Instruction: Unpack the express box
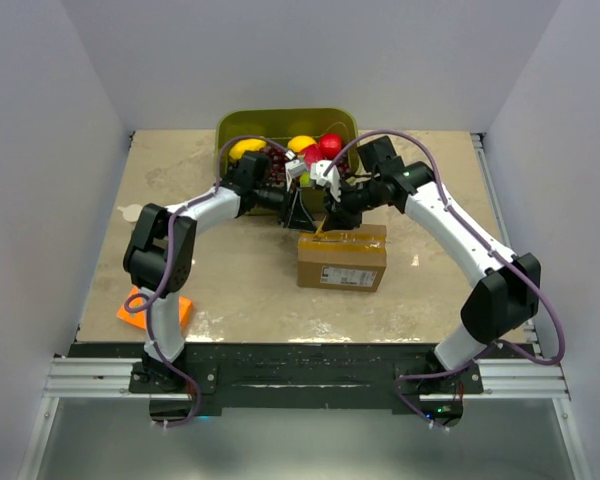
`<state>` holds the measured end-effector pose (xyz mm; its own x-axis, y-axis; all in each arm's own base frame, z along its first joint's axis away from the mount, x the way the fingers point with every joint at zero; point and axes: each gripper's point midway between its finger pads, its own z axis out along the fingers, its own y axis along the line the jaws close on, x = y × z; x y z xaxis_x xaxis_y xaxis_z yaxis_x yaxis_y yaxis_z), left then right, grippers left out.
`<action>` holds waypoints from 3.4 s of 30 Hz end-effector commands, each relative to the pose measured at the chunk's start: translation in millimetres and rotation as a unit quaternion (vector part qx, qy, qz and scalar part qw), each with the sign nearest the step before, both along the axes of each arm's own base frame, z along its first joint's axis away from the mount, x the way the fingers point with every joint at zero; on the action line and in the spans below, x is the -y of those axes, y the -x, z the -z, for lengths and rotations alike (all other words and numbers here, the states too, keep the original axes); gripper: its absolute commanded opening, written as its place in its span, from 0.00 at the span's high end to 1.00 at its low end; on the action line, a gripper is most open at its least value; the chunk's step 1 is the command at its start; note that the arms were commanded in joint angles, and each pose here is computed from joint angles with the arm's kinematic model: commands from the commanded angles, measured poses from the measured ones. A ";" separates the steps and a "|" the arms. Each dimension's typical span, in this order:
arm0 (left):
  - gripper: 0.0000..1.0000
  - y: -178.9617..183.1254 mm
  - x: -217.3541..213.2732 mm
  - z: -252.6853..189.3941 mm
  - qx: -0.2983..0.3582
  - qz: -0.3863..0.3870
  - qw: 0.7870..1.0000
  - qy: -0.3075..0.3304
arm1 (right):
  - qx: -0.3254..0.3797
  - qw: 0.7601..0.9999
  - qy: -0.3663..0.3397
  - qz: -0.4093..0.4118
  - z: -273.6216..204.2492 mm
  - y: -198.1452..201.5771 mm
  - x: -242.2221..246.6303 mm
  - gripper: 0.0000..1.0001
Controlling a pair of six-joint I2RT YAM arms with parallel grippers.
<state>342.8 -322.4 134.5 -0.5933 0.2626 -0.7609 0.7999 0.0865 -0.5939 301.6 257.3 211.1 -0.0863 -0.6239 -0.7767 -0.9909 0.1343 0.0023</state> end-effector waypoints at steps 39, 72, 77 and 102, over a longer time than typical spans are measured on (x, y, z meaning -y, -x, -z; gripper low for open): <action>0.79 -11.7 -20.4 33.7 0.041 -0.010 0.998 -0.048 | -0.070 0.979 0.140 0.127 22.7 21.2 143.9 1.00; 0.00 42.4 53.6 -68.4 0.373 0.024 0.924 0.077 | -0.076 0.986 0.107 0.106 6.0 5.9 140.1 1.00; 0.00 49.5 85.4 -52.8 0.411 0.055 0.908 0.069 | -0.069 0.986 0.102 0.108 2.5 4.9 138.6 1.00; 0.11 39.7 16.9 45.3 0.436 0.147 0.886 -0.062 | -0.009 0.993 0.107 0.043 2.1 11.9 137.0 1.00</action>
